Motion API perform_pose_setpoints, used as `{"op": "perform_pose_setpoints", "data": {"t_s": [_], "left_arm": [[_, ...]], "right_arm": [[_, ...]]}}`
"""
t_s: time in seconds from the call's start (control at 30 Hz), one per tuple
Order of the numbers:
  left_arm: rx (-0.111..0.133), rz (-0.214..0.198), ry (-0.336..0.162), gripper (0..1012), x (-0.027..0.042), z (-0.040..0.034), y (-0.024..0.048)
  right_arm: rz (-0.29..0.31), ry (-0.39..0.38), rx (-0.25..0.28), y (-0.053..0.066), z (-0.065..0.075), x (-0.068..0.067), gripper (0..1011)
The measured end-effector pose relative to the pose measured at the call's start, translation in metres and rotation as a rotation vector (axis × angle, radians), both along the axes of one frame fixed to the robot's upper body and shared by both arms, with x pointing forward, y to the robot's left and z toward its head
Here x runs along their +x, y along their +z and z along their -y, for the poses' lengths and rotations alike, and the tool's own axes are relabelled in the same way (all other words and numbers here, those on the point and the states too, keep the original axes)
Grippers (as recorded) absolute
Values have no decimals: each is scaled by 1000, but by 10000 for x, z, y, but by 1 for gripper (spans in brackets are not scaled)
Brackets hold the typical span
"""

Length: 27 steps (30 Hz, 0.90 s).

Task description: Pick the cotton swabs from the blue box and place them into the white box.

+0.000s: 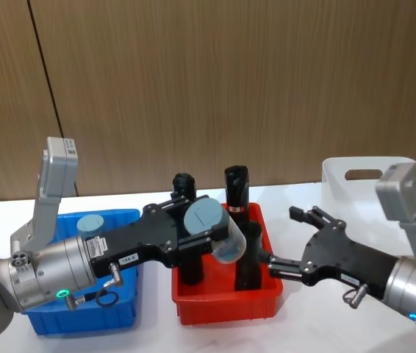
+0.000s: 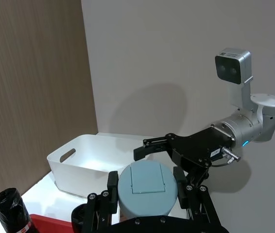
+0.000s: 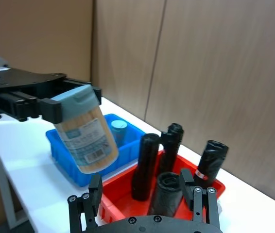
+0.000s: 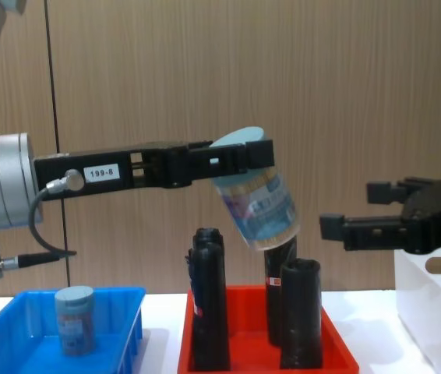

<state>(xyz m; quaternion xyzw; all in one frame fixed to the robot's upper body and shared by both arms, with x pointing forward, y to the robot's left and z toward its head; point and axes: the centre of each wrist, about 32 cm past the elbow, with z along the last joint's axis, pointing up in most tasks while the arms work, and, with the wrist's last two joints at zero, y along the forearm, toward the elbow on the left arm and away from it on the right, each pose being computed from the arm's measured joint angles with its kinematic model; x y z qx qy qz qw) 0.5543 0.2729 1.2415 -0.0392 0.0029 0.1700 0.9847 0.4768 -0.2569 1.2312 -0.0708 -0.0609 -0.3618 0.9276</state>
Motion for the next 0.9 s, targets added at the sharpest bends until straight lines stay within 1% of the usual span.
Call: {"op": "perform_pose_setpoints", "data": {"t_s": [0.37, 0.7, 0.9], "left_arm": [[0, 0, 0, 689, 0, 0, 0], [0, 0, 0, 689, 0, 0, 0], [0, 0, 0, 689, 0, 0, 0]], "right_arm": [[-8, 89, -49, 86, -115, 156, 1002], [-7, 145, -70, 144, -175, 255, 1002], [-6, 177, -75, 176, -186, 286, 1002]]}}
